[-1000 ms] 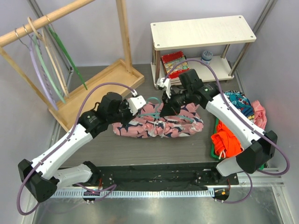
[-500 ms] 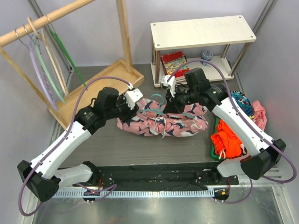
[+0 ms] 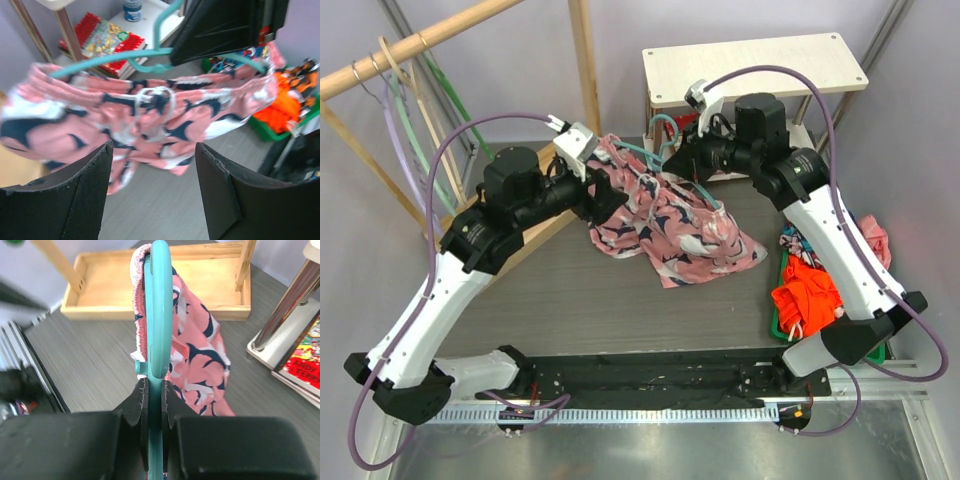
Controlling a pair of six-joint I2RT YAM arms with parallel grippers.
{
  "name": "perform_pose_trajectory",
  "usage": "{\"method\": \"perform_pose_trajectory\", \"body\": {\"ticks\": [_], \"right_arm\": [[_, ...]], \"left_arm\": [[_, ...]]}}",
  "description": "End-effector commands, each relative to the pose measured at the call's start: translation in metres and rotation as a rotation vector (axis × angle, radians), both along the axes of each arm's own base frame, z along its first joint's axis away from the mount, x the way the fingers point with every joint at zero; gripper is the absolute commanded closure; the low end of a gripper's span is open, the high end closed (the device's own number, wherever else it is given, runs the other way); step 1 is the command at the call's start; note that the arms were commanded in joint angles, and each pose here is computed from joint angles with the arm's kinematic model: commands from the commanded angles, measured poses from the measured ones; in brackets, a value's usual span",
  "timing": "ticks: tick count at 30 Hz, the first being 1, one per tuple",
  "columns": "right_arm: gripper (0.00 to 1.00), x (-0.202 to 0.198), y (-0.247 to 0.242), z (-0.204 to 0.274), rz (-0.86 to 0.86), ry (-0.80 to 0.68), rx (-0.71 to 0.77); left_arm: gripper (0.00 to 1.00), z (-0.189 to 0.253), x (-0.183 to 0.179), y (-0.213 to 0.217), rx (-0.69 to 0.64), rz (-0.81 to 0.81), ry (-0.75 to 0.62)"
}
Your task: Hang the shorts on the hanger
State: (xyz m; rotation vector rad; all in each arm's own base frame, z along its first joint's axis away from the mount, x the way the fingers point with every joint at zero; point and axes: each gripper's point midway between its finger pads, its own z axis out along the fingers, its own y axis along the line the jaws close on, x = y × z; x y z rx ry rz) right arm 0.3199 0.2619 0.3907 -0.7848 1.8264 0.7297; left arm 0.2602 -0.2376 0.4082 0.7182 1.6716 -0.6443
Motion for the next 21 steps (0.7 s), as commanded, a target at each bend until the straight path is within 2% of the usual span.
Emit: {"method": "perform_pose_trajectory", "body": {"ticks": [1, 5, 12, 21], "right_arm": [[0.99, 0.011, 0.028, 0.054, -0.071, 0.018, 0.234], [0.99, 0.010, 0.051, 0.065, -0.094, 0.016, 0.285], [0.99, 0.021, 0.078, 0.093, -0.177, -0.057, 0.393], [0.99, 0.026, 0.104, 0.101, -0.168, -0.025, 0.454]], "left_arm": [[0.35, 0.027, -0.005, -0.018, -0.215, -0.009, 0.118], [0.40, 0.031, -0.010, -0.026, -0.261, -0.014, 0.129], [0.42, 0.030, -0.008, -0.040, -0.365, -0.003, 0.201], [0.47, 0.022, 0.005, -0.047, -0.422, 0.062, 0.291]]}}
